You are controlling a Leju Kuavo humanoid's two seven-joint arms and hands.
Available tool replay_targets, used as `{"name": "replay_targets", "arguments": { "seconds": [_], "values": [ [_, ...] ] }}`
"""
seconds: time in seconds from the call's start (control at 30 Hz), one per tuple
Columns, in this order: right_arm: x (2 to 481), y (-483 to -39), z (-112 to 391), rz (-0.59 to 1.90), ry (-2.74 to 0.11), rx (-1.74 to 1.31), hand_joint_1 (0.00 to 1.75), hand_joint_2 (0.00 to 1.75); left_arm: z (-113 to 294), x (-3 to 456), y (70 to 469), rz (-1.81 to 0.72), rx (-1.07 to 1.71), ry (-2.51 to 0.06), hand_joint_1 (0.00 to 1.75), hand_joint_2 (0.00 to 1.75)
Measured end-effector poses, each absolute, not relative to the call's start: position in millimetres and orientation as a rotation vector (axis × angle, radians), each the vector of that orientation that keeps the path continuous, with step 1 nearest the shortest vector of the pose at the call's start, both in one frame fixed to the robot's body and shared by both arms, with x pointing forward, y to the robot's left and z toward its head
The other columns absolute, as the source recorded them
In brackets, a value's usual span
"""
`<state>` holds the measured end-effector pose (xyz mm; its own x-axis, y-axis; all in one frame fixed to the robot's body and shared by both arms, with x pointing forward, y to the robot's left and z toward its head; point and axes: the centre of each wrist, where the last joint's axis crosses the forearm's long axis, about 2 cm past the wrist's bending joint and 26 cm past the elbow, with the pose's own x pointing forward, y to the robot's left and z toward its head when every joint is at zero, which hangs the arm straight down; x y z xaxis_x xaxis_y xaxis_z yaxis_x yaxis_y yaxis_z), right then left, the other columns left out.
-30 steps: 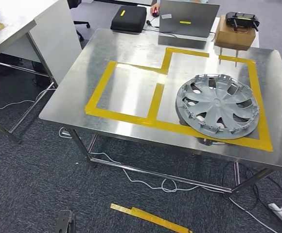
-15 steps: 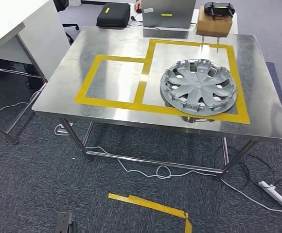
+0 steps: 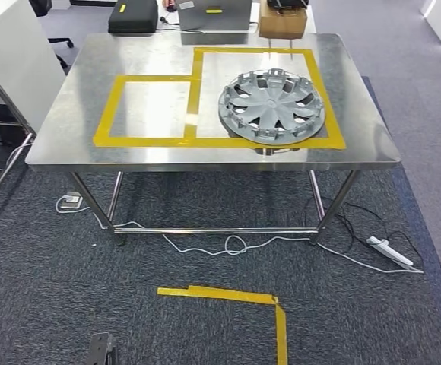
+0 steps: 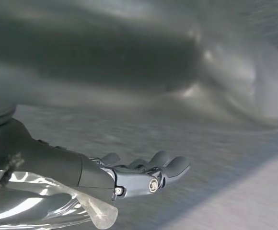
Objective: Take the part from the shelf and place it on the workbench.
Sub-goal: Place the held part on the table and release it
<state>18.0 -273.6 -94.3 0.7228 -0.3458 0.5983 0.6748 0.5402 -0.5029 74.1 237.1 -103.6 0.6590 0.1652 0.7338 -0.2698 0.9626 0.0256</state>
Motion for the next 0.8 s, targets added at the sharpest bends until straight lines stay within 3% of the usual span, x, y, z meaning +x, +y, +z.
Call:
{"name": "replay_targets", "arguments": {
  "seconds": [0.33, 0.8],
  "values": [
    [20.2, -242.0, -104.9, -0.533, -0.401, -0.537, 0.00, 0.00, -103.8, 72.8, 237.7, 0.238, 0.148, -0.820, 0.00, 0.00],
    [21.3, -235.2, -107.3, -0.411, -0.449, -0.403, 0.00, 0.00, -105.1, 65.7, 239.7, 0.245, 0.169, -0.821, 0.00, 0.00]
  ]
}}
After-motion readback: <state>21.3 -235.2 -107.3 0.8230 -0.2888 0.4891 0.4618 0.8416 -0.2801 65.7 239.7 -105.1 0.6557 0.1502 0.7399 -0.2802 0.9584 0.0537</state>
